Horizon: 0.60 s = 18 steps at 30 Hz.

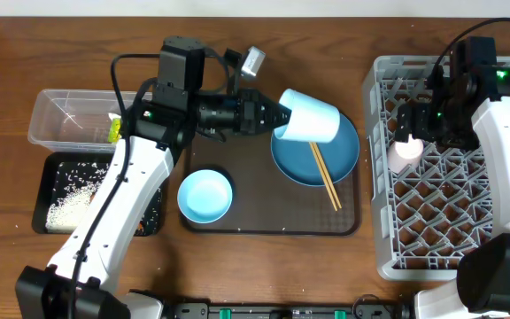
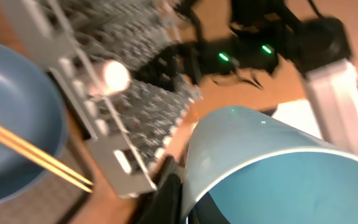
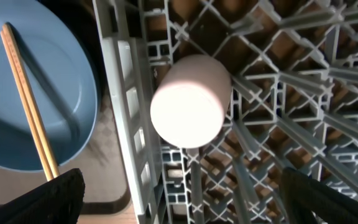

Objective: Sort waste into correct bins and load items into the dishwasher rack
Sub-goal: 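Grasp the light-blue cup on the blue plate with the left gripper and lift, then hold the light-blue cup out and grasp it with the right gripper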

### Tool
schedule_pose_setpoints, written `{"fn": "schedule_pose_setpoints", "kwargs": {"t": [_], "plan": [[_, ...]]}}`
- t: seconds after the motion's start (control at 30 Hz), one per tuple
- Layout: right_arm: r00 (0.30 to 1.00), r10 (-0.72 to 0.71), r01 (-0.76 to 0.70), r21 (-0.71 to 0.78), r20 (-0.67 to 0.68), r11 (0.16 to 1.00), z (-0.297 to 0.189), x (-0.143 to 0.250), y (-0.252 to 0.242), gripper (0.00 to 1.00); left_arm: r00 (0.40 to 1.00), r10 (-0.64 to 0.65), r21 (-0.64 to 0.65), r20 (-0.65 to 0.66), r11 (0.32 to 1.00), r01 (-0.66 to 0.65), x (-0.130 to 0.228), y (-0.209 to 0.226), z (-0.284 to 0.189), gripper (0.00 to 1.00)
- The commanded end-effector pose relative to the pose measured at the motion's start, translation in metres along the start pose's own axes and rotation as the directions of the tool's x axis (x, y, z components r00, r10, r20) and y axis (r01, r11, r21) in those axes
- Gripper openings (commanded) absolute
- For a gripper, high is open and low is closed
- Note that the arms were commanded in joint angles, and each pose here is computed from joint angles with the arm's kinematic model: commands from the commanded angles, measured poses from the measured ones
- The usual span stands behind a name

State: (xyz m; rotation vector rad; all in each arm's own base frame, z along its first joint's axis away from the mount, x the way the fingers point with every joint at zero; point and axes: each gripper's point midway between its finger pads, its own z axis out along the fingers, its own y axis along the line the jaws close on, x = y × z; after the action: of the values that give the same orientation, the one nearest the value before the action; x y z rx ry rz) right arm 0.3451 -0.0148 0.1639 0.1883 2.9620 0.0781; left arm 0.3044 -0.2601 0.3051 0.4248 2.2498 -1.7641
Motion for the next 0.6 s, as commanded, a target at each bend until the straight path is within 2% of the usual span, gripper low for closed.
{"fn": "schedule_pose_setpoints", "kwargs": {"t": [0.0,0.07,0.13,0.23,0.3,0.37,0.47,0.57], "plan": [[0.999,-0.006,0.006,-0.008,0.037,1.0,-0.004,-0.009,0.0,0.99,0.998,0.028,0.094,-0.056,0.995,-0.022,0.01,-0.015,-0.001,0.06],[0.998,0.051,-0.05,-0.023,0.028,0.998,-0.004,-0.007,0.002,0.99,0.998,0.036,0.095,-0.055,0.995,-0.031,0.01,-0.015,-0.001,0.07],[0.991,0.104,-0.112,-0.104,-0.083,0.988,-0.005,0.017,0.017,0.99,0.998,0.037,0.095,-0.056,0.995,-0.032,0.01,-0.015,-0.001,0.06],[0.995,-0.017,-0.005,-0.22,-0.101,0.976,-0.012,0.026,0.036,0.98,0.998,0.037,0.095,-0.056,0.995,-0.031,0.01,-0.015,-0.001,0.06],[0.989,-0.122,0.086,-0.336,-0.086,0.938,-0.022,0.034,0.053,0.84,0.998,0.036,0.095,-0.056,0.995,-0.031,0.01,-0.015,-0.001,0.06],[0.979,-0.201,0.169,-0.457,-0.023,0.873,-0.04,0.039,0.071,0.81,0.998,0.036,0.095,-0.056,0.995,-0.031,0.01,-0.015,-0.001,0.06],[0.941,-0.292,0.333,-0.606,0.168,0.723,-0.083,0.047,0.094,0.83,0.998,0.036,0.1,-0.058,0.995,-0.031,0.01,-0.016,-0.001,0.06],[0.885,-0.294,0.464,-0.648,0.36,0.604,-0.13,0.059,0.103,0.93,0.997,0.032,0.105,-0.063,0.994,-0.025,0.011,-0.017,-0.001,0.06]]}}
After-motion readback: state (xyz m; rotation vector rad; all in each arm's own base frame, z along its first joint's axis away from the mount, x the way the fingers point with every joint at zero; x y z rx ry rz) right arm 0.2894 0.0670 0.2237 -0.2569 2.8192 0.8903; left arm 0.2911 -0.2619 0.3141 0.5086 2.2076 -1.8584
